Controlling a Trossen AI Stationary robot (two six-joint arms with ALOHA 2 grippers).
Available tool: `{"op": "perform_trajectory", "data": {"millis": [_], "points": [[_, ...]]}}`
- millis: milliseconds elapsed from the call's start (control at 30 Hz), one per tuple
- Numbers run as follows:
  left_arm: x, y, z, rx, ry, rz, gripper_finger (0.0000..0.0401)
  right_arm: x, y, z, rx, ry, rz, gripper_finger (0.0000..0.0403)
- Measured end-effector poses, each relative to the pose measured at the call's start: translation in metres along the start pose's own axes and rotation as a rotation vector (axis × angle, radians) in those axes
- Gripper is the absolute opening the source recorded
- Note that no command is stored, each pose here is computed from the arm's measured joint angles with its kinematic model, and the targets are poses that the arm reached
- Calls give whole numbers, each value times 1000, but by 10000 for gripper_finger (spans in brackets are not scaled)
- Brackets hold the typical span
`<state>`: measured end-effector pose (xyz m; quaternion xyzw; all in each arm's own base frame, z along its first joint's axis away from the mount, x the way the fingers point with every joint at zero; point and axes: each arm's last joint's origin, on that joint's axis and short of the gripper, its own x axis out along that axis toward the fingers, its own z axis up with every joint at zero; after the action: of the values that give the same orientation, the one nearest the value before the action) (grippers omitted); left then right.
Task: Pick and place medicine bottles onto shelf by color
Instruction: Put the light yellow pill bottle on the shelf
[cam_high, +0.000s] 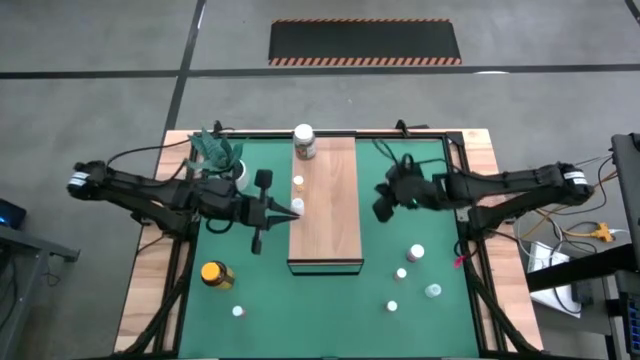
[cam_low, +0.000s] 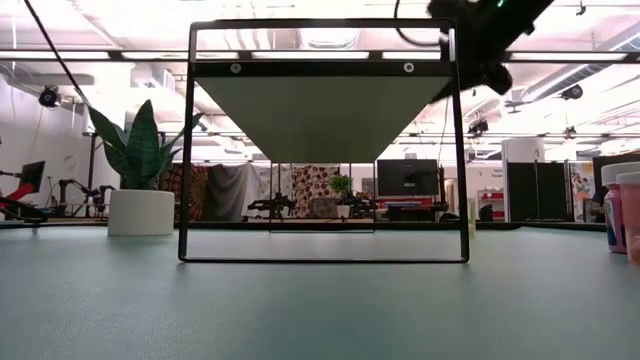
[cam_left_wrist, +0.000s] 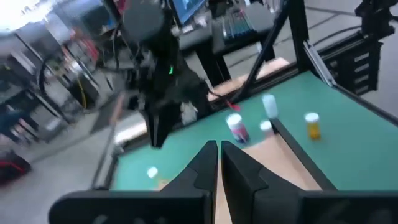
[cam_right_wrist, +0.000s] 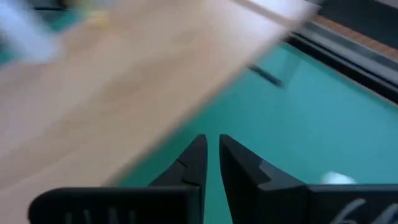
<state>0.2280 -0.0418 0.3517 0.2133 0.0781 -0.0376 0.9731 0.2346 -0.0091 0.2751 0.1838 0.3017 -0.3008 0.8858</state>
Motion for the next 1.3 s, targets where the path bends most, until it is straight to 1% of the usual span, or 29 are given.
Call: {"op": "perform_trajectory", "data": {"millis": [67, 133, 200, 267, 300, 433, 567, 667, 767, 867, 967, 1067, 1167, 1300], "points": [[-4, 0, -2, 13, -11, 5, 3, 5, -12, 7, 10, 43, -82, 24], [-7, -1, -6, 27, -8, 4, 3, 9, -28, 13, 18, 123, -161, 24], [-10, -2, -9, 31, -16, 8, 3, 15, -44, 18, 68, 196, -201, 34], [-13, -3, -12, 37, -26, 18, 3, 23, -56, 17, 95, 256, -234, 51], [-15, -3, -13, 45, -32, 23, 3, 28, -60, 16, 101, 279, -233, 62], [-19, -2, -14, 68, -40, 28, 3, 48, -77, 8, 143, 377, -265, 115], [-23, -1, -13, 67, -56, 35, 3, 62, -84, 4, 181, 416, -314, 170], [-23, -1, -13, 68, -54, 34, 3, 72, -85, 2, 182, 428, -331, 205], [-23, -1, -13, 68, -54, 34, 3, 82, -85, -1, 179, 445, -343, 231], [-23, -1, -13, 68, -53, 34, 3, 91, -86, -5, 183, 478, -369, 248], [-23, -1, -13, 69, -51, 33, 3, 101, -87, -10, 172, 497, -406, 254], [-23, -1, -13, 69, -51, 33, 3, 111, -87, -15, 164, 522, -423, 249], [-23, -1, -13, 69, -50, 33, 3, 117, -87, -19, 164, 550, -417, 227], [-23, -1, -13, 70, -47, 31, 3, 120, -87, -20, 180, 563, -413, 181]]}}
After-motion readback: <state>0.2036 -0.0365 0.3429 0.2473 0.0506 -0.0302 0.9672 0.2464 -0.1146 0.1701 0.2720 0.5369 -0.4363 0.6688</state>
